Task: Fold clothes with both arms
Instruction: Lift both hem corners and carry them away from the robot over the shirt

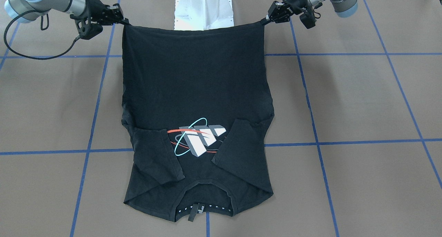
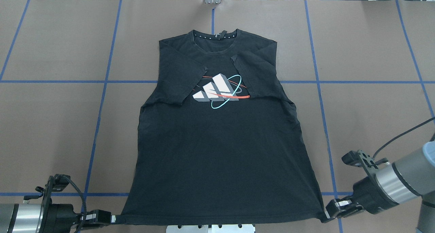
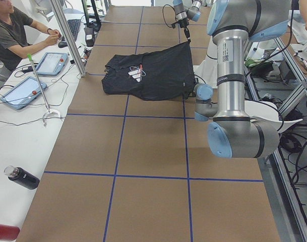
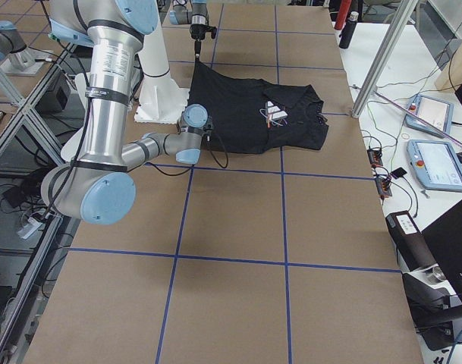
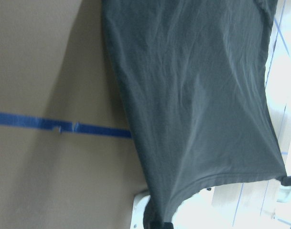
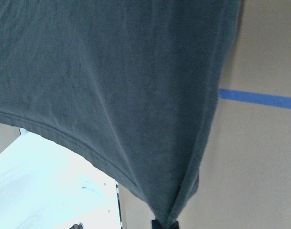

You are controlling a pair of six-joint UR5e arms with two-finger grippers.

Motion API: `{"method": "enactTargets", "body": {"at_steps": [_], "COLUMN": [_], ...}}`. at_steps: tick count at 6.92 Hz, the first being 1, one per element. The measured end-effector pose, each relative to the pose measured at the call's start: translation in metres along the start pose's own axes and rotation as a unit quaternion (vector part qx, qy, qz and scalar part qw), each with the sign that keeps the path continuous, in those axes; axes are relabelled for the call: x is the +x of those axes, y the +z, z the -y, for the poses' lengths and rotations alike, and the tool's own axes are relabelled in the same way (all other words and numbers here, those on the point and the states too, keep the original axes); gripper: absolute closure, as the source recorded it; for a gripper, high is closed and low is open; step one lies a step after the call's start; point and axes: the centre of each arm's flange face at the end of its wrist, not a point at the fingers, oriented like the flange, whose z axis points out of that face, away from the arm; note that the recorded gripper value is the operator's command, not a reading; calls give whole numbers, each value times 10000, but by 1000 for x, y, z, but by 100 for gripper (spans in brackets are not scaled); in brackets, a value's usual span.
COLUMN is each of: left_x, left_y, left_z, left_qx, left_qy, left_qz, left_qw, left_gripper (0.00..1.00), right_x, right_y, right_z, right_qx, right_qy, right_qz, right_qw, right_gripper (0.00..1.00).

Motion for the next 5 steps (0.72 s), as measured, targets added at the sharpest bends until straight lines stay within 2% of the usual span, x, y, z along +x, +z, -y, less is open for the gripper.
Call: {"method": "enactTargets", "body": {"at_steps": [3,5], "left_x": [-21,-13], "left_y": [-40,-38], "left_z": [-22,-37], "left_qx": [-518,-779], "left_qy": [485,488], "left_qz": [-3,-253], "left_qw": [9975,9954], "left_gripper": [100,100], "right_x": [17,18], "right_y": [-11,-13], "right_z": [-23,-31], "right_qx": [-301,-479], "right_qy": [-131,-199], "right_qz": [150,290], "right_qw": [9993,9982], "right_gripper": [100,100]}}
